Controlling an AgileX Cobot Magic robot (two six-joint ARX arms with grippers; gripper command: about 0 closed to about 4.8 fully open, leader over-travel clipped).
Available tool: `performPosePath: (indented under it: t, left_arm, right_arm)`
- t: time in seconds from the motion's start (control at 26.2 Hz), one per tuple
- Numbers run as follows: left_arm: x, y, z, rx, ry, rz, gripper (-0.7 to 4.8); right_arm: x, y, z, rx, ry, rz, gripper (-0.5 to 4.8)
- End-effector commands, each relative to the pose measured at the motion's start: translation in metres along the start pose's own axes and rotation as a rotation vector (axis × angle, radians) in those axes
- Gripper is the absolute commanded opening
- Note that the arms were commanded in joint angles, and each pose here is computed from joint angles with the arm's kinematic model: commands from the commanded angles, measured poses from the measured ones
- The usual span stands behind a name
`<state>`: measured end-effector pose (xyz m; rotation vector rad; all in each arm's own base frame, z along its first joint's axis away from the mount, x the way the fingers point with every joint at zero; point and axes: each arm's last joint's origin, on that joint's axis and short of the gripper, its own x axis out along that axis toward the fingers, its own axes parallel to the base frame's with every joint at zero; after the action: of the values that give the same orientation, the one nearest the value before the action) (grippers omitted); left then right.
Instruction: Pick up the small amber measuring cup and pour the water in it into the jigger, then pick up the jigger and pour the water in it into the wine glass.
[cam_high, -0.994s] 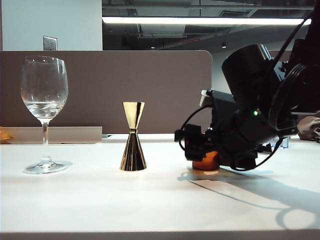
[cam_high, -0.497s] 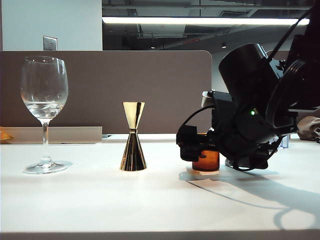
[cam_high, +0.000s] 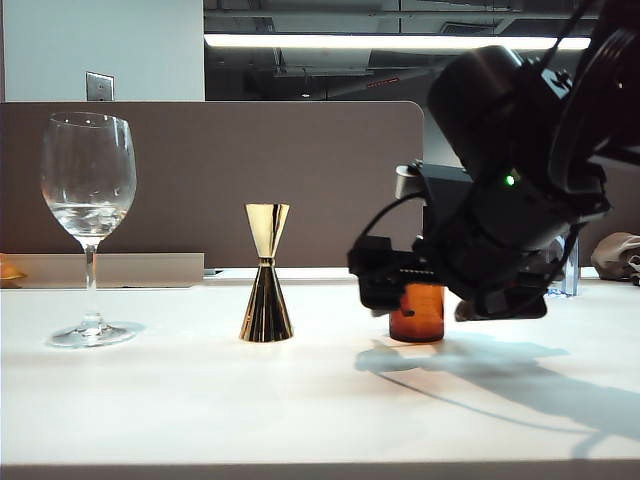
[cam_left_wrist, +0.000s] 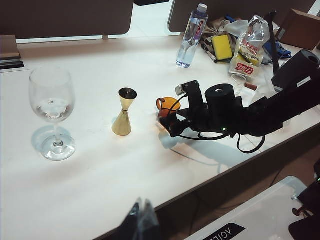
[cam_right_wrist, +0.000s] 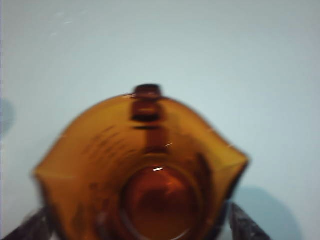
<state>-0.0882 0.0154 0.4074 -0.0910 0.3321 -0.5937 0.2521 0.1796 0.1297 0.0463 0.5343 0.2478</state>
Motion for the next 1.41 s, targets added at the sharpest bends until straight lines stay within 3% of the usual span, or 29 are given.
performPosePath:
  t: [0.04, 0.5, 0.92, 1.07, 1.41]
  left_arm:
    - [-0.001, 0.0, 0.0, -0.001, 0.003, -0.003, -0.02]
    - [-0.001, 0.0, 0.0, -0.001, 0.003, -0.003, -0.02]
    - [-0.001, 0.0, 0.0, -0.001, 0.003, -0.003, -0.02]
    - [-0.001, 0.0, 0.0, -0.001, 0.003, -0.003, -0.02]
    - [-0.001, 0.0, 0.0, -0.001, 0.003, -0.003, -0.02]
  right_arm:
    - [-0.006, 0.008, 0.002, -0.001, 0.003, 0.03, 4.79]
    - [-0.036, 0.046, 0.002, -0.043, -0.012, 0.153, 4.79]
    - [-0.044, 0.064, 0.01, -0.048, -0.055, 0.252, 4.78]
    - [-0.044, 0.074, 0.024, -0.191, -0.09, 0.351, 4.16]
    - [-0.028, 0.087, 0.031, -0.356, -0.116, 0.346, 4.17]
